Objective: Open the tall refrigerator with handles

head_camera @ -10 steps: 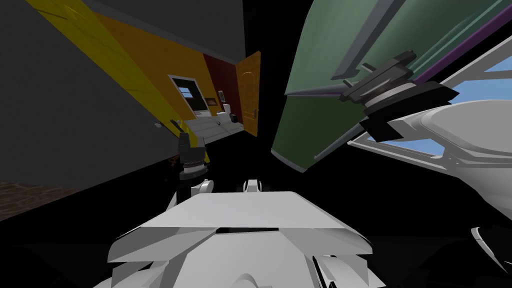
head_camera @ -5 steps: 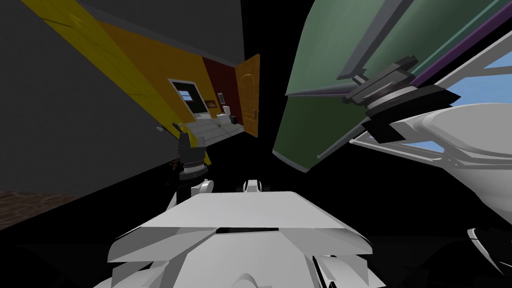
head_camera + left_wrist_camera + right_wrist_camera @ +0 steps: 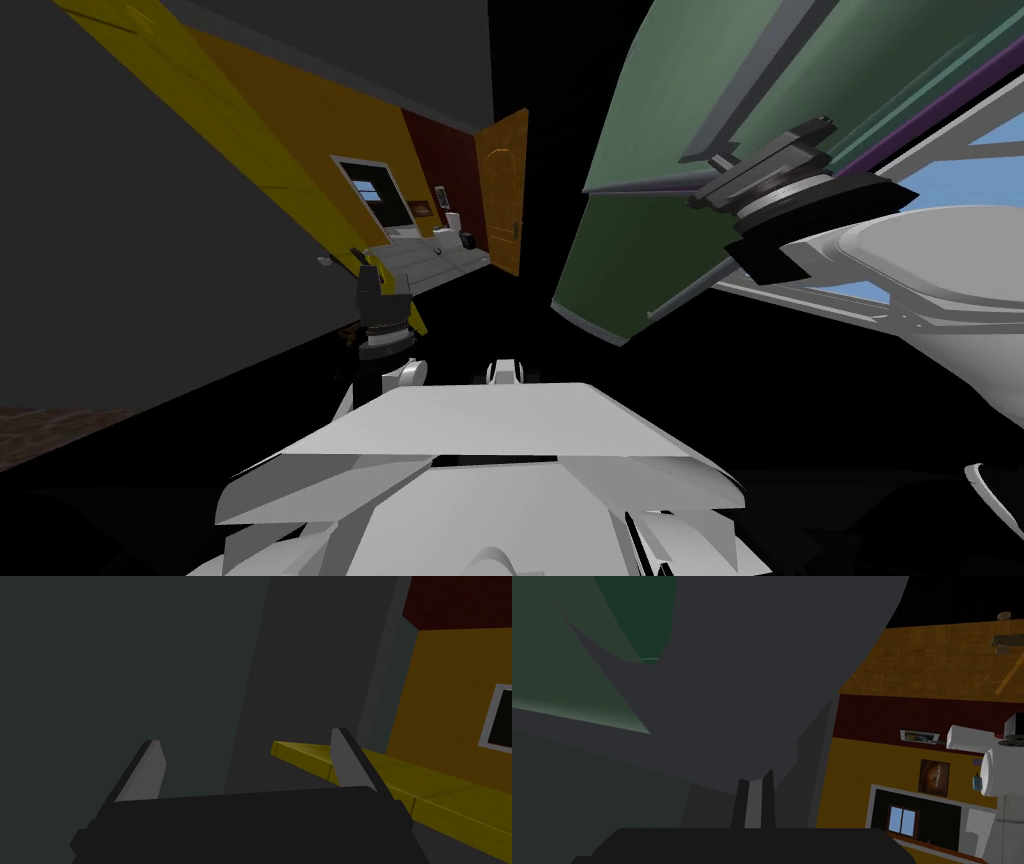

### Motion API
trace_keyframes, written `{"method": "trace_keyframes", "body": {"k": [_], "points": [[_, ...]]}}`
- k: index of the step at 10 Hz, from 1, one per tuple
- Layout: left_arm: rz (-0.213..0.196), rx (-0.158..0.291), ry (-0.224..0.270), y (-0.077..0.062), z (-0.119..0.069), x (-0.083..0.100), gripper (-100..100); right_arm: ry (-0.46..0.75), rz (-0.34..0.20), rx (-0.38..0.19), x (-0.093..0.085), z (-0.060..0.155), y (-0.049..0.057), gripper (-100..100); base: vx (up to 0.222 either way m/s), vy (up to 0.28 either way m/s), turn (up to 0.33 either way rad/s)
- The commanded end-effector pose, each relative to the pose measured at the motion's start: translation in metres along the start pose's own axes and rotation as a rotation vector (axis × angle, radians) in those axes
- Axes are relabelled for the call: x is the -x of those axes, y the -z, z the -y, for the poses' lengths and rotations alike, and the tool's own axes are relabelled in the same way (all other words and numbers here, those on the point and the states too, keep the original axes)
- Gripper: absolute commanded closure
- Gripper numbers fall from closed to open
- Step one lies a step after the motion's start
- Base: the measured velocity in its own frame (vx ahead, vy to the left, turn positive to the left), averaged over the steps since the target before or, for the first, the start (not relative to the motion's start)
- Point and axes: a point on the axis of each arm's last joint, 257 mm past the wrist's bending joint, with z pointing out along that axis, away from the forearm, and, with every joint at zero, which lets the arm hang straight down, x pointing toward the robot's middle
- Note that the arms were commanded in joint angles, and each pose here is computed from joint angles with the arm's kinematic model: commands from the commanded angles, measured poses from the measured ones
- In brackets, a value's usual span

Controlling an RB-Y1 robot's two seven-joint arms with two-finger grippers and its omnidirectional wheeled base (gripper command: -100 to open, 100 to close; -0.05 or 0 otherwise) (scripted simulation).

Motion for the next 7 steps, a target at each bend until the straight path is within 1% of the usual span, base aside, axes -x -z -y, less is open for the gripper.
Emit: {"method": "trace_keyframes", "body": {"k": [1,2,3,4,6,7], "points": [[0.000,0.000,0.000,0.000,0.000,0.000,0,0.026,-0.030,-0.044,-0.016,0.021,-0.001,100,0.098,0.221,-0.043],[0.000,0.000,0.000,0.000,0.000,0.000,0,0.043,-0.057,-0.052,-0.029,0.025,0.000,100,0.114,0.273,-0.052],[0.000,0.000,0.000,0.000,0.000,0.000,0,0.043,-0.057,-0.052,-0.029,0.025,0.000,100,0.086,0.245,-0.043],[0.000,0.000,0.000,0.000,0.000,0.000,0,0.043,-0.057,-0.052,-0.029,0.025,0.000,100,0.028,0.115,0.004],[0.000,0.000,0.000,0.000,0.000,0.000,0,0.043,-0.057,-0.052,-0.029,0.025,0.000,100,-0.010,0.002,0.017],[0.000,0.000,0.000,0.000,0.000,0.000,0,0.059,-0.085,-0.059,-0.041,0.029,0.000,100,0.039,0.133,-0.036]]}}
